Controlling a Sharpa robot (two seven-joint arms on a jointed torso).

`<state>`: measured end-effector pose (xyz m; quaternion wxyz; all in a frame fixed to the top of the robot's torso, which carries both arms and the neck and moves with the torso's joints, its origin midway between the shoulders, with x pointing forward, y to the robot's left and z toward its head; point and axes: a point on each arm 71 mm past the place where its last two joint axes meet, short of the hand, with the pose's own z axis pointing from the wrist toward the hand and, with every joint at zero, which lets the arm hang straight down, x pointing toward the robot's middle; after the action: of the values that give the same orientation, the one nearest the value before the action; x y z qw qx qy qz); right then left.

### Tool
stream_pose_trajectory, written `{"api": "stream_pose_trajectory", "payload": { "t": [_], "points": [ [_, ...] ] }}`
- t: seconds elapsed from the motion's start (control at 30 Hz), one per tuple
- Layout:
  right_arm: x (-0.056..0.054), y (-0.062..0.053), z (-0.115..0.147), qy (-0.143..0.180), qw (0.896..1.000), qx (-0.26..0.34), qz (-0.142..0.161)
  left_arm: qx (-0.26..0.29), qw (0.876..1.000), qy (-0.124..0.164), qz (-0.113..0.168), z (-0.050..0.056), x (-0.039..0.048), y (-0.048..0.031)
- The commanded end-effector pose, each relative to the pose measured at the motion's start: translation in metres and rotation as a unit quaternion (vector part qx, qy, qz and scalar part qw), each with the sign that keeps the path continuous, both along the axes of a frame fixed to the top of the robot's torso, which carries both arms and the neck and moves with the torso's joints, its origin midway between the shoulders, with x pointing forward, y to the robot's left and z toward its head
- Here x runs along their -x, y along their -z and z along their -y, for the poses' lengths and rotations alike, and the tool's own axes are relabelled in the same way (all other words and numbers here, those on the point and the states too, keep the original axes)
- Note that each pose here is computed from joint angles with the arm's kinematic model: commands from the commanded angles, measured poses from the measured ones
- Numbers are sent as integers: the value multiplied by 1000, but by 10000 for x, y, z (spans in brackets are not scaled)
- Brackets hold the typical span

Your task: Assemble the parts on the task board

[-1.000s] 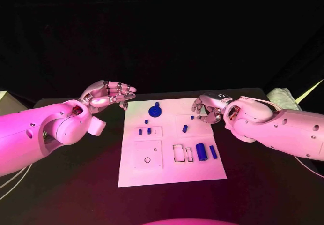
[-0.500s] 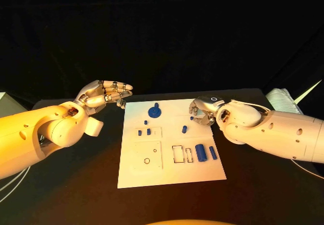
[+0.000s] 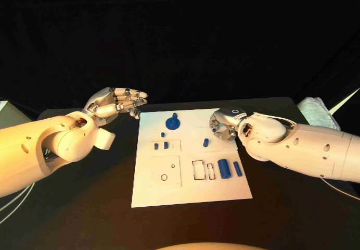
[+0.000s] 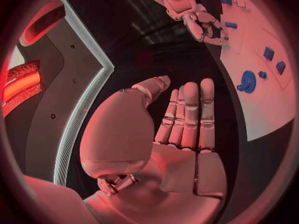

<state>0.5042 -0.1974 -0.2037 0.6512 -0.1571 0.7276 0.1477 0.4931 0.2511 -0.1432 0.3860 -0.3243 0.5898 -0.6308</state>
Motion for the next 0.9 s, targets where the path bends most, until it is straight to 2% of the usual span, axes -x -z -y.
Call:
{"api": "stream_pose_trajectory", "payload": {
  "t": [0.03,0.7,0.9],
  "points": [
    [13,44,-35,-7,1000,13,-8,8,1000,-1,3,8,4,-16],
    [5,148,-60,-2,999,31,-28,4,1000,-8,1,-12,0,-12],
    [14,153,-65,-2,999,29,-25,3,1000,-10,0,-23,1,-11]
  ]
}}
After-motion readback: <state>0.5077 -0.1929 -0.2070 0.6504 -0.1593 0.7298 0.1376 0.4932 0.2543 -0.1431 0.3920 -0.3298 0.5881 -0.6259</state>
